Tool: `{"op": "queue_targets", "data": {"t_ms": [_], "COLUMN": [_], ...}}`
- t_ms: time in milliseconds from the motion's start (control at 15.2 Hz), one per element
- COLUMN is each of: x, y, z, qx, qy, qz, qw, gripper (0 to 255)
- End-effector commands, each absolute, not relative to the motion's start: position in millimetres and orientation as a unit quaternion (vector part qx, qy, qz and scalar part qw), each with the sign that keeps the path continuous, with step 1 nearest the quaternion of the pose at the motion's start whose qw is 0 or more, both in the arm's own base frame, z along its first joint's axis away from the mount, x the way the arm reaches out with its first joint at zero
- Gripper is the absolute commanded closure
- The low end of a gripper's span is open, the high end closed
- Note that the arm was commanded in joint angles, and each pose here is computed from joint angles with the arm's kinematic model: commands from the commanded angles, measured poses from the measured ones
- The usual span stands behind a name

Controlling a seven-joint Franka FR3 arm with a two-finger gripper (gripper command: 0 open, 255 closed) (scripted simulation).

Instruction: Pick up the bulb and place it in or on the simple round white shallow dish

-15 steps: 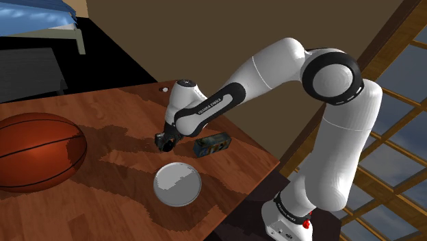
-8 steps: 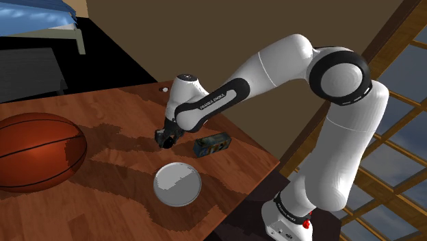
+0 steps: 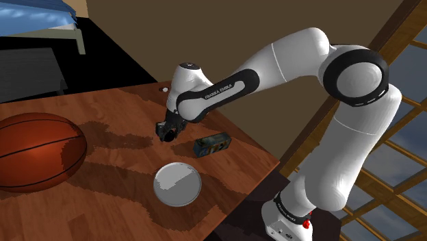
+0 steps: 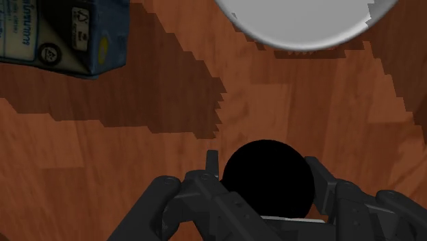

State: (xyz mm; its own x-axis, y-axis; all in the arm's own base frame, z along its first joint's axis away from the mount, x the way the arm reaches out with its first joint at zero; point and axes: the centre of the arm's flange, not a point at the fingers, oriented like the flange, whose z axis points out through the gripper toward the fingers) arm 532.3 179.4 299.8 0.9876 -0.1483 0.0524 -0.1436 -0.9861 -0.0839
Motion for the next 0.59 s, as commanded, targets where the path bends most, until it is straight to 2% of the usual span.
{"op": "queue_targets", "data": {"t_ms": [0, 132, 528], "x": [533, 533, 460], "y": [179, 179, 210], "z": [310, 319, 321], "qx": [-0.996, -0.996, -0.996], "qy": [0.073, 0.073, 0.073], "qz": [-0.029, -0.029, -0.029], "qw": [0.04, 0.04, 0.04], "gripper": [255, 255, 255]}}
